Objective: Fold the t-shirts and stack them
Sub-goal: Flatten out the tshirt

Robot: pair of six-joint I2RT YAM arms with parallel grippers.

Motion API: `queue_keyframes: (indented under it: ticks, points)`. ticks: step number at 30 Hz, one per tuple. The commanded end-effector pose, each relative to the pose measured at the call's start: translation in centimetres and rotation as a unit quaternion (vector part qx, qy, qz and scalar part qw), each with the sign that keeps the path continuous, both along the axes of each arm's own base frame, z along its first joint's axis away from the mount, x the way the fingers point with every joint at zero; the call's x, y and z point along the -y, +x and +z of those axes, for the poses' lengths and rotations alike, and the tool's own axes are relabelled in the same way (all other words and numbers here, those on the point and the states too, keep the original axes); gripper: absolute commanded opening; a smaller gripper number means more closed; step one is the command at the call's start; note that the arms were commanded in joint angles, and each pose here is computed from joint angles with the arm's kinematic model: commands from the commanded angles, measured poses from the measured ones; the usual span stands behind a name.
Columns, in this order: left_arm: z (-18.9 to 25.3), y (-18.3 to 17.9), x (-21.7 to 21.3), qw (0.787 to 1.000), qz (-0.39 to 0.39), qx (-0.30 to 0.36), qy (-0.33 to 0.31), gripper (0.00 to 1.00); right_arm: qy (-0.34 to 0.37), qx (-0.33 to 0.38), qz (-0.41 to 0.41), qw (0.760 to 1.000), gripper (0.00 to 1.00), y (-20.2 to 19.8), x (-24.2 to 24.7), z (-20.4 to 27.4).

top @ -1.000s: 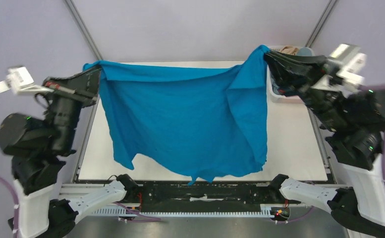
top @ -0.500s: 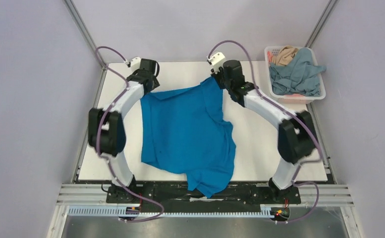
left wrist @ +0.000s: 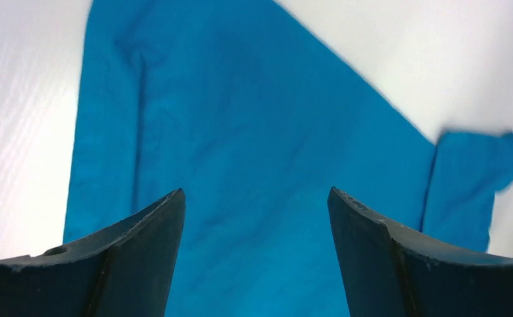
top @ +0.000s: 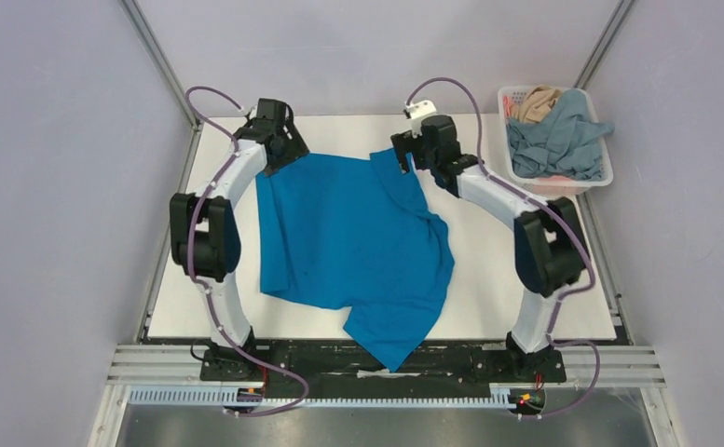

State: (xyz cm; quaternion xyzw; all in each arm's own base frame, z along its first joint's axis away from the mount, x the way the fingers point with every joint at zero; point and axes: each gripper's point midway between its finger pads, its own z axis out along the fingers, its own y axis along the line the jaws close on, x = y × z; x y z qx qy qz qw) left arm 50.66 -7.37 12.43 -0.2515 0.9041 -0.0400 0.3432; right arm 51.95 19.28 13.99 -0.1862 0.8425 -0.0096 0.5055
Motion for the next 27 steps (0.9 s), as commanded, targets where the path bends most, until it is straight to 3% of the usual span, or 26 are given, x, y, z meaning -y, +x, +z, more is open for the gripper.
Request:
queue_keyframes:
  ticks: [1,3,5,10,18,22,25,27]
  points:
    - [2.2,-4.4,3.6,0.995,-0.078,0.015,-0.062,0.85,0.113,0.03,0.059,0.991,0.98,-5.1,-2.5,4.8]
    - [1.7,-6.9,6.0,0.989,-0.116,0.018,-0.091,0.85,0.108,0.017,0.113,0.988,0.98,-8.2,-4.6,3.4]
    - [0.6,-9.5,8.2,0.982,-0.153,0.012,-0.112,0.85,0.042,0.012,0.144,0.989,0.98,-10.2,-5.9,1.8]
    - [-3.2,-13.9,10.2,0.975,-0.178,-0.022,-0.128,0.86,-0.088,-0.021,0.151,0.984,0.98,-11.1,-6.2,-1.4]
    - [-8.8,-15.9,7.7,0.985,-0.128,-0.079,-0.087,0.86,-0.192,-0.073,0.112,0.972,0.84,-8.6,-4.5,-6.4]
    - [-10.3,-16.6,6.5,0.987,-0.107,-0.099,-0.063,0.86,-0.207,-0.083,0.072,0.972,0.65,-6.8,-3.6,-7.9]
    - [-11.0,-17.0,5.7,0.988,-0.096,-0.108,-0.048,0.86,-0.209,-0.099,0.081,0.969,0.61,-6.7,-3.5,-9.3]
    - [-11.2,-17.0,5.3,0.989,-0.091,-0.112,-0.042,0.86,-0.216,-0.103,0.072,0.968,0.53,-6.5,-2.9,-9.7]
